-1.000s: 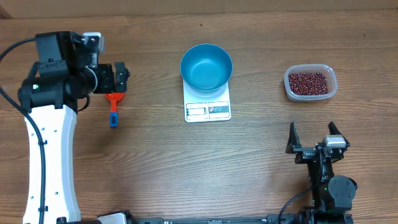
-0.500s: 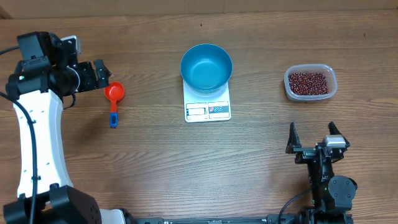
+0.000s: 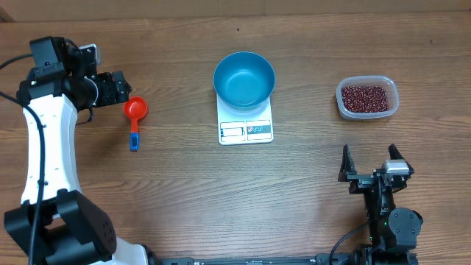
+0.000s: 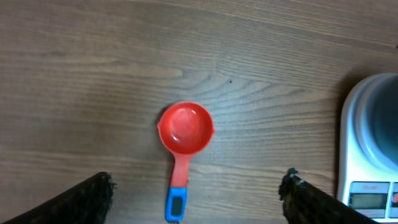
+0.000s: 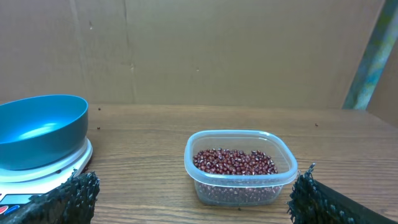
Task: Scoop item into bowl and weigh 150g on scale
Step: 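Lower the left gripper and grasp the red scoop's rim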
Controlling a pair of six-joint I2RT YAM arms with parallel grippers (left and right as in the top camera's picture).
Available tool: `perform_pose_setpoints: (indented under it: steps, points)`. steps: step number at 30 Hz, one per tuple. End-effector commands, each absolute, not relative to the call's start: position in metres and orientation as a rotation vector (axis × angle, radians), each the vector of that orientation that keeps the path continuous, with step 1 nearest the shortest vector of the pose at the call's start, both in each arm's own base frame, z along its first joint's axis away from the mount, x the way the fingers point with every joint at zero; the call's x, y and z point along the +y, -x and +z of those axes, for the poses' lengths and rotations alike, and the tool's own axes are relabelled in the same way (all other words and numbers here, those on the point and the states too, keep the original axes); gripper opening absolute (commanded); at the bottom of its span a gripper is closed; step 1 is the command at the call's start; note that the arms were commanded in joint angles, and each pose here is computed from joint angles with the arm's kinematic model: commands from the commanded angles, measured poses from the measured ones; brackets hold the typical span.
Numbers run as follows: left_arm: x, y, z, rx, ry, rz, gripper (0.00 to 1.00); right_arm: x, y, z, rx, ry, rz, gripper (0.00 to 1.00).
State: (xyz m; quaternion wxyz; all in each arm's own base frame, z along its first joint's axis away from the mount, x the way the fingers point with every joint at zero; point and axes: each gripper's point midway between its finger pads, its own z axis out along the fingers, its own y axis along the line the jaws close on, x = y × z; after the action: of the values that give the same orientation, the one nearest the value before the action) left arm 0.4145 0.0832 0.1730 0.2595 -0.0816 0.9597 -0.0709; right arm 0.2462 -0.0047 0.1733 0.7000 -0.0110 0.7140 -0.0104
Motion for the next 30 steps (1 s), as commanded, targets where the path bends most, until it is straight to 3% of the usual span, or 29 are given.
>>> perform_pose_setpoints:
  steps: [1,3,12,19,22,30]
  points:
    - [0.087,-0.426,0.166,2.597,0.038,-0.158,0.83,-0.003,-0.246,0.171,1.59,0.03,-0.019,1.0]
    - [0.089,-0.429,0.156,2.613,-0.062,-0.134,0.75,-0.003,-0.246,0.171,1.59,0.029,-0.02,1.0]
    - [0.109,-0.448,0.084,2.697,-0.086,-0.135,0.61,-0.003,-0.246,0.171,1.59,0.03,-0.019,1.0]
    - [0.112,-0.454,0.055,2.733,-0.085,-0.116,0.54,-0.003,-0.246,0.171,1.59,0.03,-0.019,1.0]
    - [0.105,-0.452,0.041,2.768,-0.084,-0.137,0.44,-0.003,-0.246,0.171,1.59,0.03,-0.019,1.0]
    - [0.102,-0.448,0.016,2.83,-0.018,-0.148,0.35,-0.003,-0.246,0.171,1.59,0.03,-0.019,1.0]
